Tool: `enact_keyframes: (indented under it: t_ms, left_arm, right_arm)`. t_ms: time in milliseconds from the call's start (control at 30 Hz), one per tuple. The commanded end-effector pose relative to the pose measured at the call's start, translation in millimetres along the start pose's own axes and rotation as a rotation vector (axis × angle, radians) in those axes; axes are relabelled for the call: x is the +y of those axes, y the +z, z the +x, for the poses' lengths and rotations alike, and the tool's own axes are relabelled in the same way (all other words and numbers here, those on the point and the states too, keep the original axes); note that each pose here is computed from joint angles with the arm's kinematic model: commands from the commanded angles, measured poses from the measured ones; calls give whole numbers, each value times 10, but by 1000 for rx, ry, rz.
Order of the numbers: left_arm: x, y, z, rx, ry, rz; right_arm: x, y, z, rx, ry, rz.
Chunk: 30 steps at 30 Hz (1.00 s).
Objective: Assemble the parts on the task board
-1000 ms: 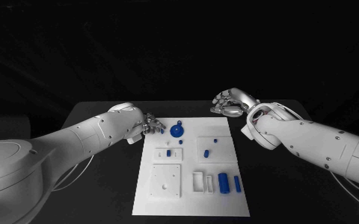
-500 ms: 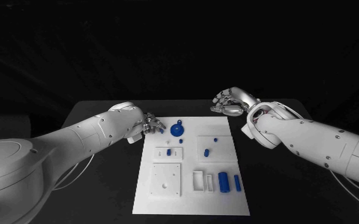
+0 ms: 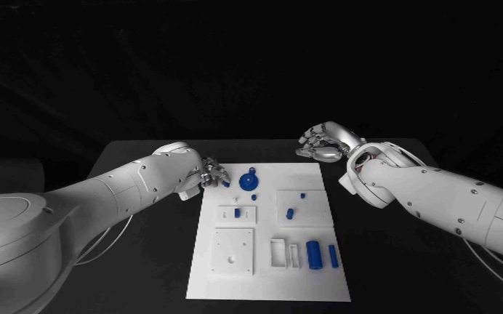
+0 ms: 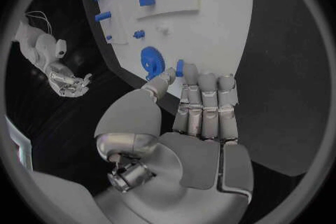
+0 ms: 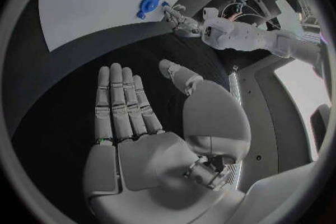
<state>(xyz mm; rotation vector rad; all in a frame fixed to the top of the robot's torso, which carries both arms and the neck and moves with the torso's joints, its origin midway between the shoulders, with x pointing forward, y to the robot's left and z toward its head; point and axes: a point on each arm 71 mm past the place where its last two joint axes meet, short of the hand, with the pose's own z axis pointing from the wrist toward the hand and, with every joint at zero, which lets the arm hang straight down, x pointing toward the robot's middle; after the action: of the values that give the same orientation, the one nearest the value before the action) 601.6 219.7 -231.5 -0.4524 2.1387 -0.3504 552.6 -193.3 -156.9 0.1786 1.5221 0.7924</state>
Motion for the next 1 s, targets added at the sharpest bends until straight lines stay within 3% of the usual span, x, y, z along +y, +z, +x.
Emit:
enact_keyframes:
  t_ms: [33, 533, 733, 1000]
  left_arm:
    - [-4, 4, 32, 7, -10, 9]
    - [44, -73, -4, -70, -82, 41]
    - [81, -188, 0, -118, -107, 73]
    - [177, -414, -5, -215, -99, 110]
  right_arm:
    - [10, 1, 2, 4, 3, -11]
    - [-17, -14, -21, -2, 9, -5]
    - [-37, -28, -40, -6, 9, -2]
    - [-84, -53, -69, -2, 6, 8]
